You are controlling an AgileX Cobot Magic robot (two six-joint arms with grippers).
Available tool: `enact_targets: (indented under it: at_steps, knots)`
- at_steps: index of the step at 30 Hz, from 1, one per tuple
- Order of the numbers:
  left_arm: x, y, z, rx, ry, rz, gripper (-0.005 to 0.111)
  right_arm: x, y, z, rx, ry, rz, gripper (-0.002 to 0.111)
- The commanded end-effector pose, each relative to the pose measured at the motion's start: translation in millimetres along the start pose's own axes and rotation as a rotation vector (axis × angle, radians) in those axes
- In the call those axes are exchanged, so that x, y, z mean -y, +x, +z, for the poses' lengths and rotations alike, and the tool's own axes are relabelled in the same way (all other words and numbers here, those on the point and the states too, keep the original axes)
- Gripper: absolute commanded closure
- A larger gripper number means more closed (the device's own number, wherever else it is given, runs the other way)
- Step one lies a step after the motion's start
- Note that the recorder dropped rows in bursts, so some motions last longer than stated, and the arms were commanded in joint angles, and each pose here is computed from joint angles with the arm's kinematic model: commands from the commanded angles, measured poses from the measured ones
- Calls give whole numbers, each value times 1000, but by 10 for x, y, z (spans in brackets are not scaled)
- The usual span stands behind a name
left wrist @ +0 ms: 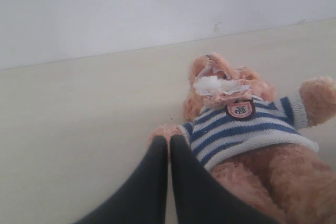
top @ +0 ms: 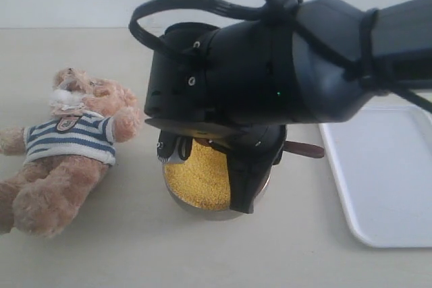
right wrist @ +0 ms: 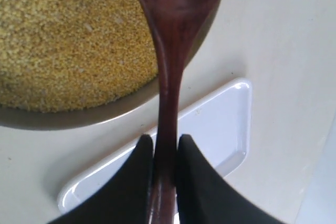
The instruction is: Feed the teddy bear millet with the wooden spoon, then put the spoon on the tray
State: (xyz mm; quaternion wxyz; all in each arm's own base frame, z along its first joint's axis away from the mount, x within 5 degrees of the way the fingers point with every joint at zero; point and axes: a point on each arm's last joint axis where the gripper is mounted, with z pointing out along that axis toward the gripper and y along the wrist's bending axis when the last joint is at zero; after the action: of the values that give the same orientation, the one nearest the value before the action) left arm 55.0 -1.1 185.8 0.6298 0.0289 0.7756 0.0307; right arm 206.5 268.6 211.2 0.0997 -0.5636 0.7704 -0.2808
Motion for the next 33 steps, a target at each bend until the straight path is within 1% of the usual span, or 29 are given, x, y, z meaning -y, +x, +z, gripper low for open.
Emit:
enact_targets:
  at_steps: [1,4,13,24,33]
  knots:
    - [1,-13,-6,7,3,0,103,48,45,-74,20,-12,15,109]
    - [1,-13,-6,7,3,0,103,25,48,-71,17,-34,3,109]
    - [1,-13,-6,7,3,0,103,-107,166,92,-52,-43,-50,109]
    - [1,-13,-6,7,3,0,103,-114,168,93,-53,-43,-56,109]
    - [1,-13,-6,7,3,0,103,-176,165,104,-61,-101,-55,109]
